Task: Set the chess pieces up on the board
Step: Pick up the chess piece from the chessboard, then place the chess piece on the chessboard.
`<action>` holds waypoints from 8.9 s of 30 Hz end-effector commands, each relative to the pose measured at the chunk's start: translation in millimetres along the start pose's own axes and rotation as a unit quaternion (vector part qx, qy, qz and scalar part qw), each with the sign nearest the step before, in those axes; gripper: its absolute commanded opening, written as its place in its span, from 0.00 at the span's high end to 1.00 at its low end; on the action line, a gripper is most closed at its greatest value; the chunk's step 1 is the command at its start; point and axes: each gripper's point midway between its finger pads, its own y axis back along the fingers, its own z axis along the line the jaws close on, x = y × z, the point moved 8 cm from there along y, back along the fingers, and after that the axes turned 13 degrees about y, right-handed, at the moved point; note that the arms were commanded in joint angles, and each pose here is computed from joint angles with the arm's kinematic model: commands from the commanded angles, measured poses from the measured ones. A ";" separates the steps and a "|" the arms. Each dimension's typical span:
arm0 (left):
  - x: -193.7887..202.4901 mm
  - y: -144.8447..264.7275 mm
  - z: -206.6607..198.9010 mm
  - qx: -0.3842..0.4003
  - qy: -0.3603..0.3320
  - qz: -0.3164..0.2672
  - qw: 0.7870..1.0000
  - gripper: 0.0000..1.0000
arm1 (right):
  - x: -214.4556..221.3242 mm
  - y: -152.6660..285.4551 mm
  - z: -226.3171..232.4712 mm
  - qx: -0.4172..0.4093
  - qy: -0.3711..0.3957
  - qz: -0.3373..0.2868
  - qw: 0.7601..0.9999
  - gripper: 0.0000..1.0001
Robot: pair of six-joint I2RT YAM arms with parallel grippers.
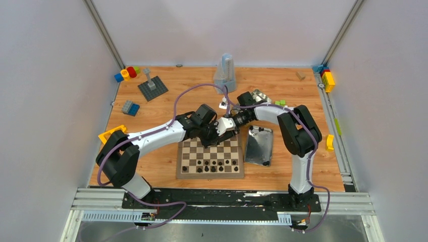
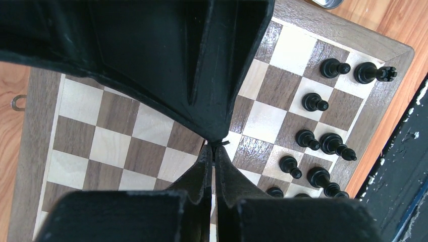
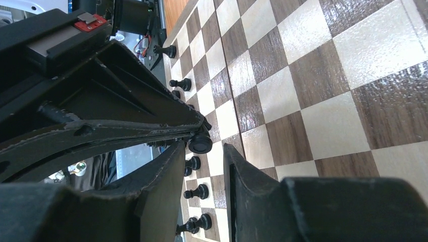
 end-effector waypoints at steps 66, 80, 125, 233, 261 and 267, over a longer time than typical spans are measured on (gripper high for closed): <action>-78.9 124.2 10.5 0.115 -0.006 -0.246 0.962 0.20 | -95.5 104.7 70.1 0.023 0.110 -0.119 0.986 0.99; -109.9 160.8 8.5 0.182 0.031 -0.312 0.932 0.19 | -114.4 122.0 117.0 0.023 0.153 -0.139 0.978 0.99; -114.4 117.5 12.8 0.229 0.033 -0.330 0.915 0.52 | -111.6 115.2 114.8 -0.065 0.089 -0.149 0.983 0.99; -48.2 -5.2 -127.9 0.017 -0.280 0.320 0.905 0.97 | 3.6 245.1 102.8 0.311 0.132 -0.236 0.911 0.69; -33.4 -54.0 -134.9 -0.009 -0.254 0.371 0.893 0.93 | 6.7 243.2 100.2 0.282 0.119 -0.243 0.921 0.70; -31.7 -56.7 -134.5 -0.011 -0.250 0.373 0.893 0.91 | 6.9 242.7 100.8 0.279 0.119 -0.243 0.921 0.70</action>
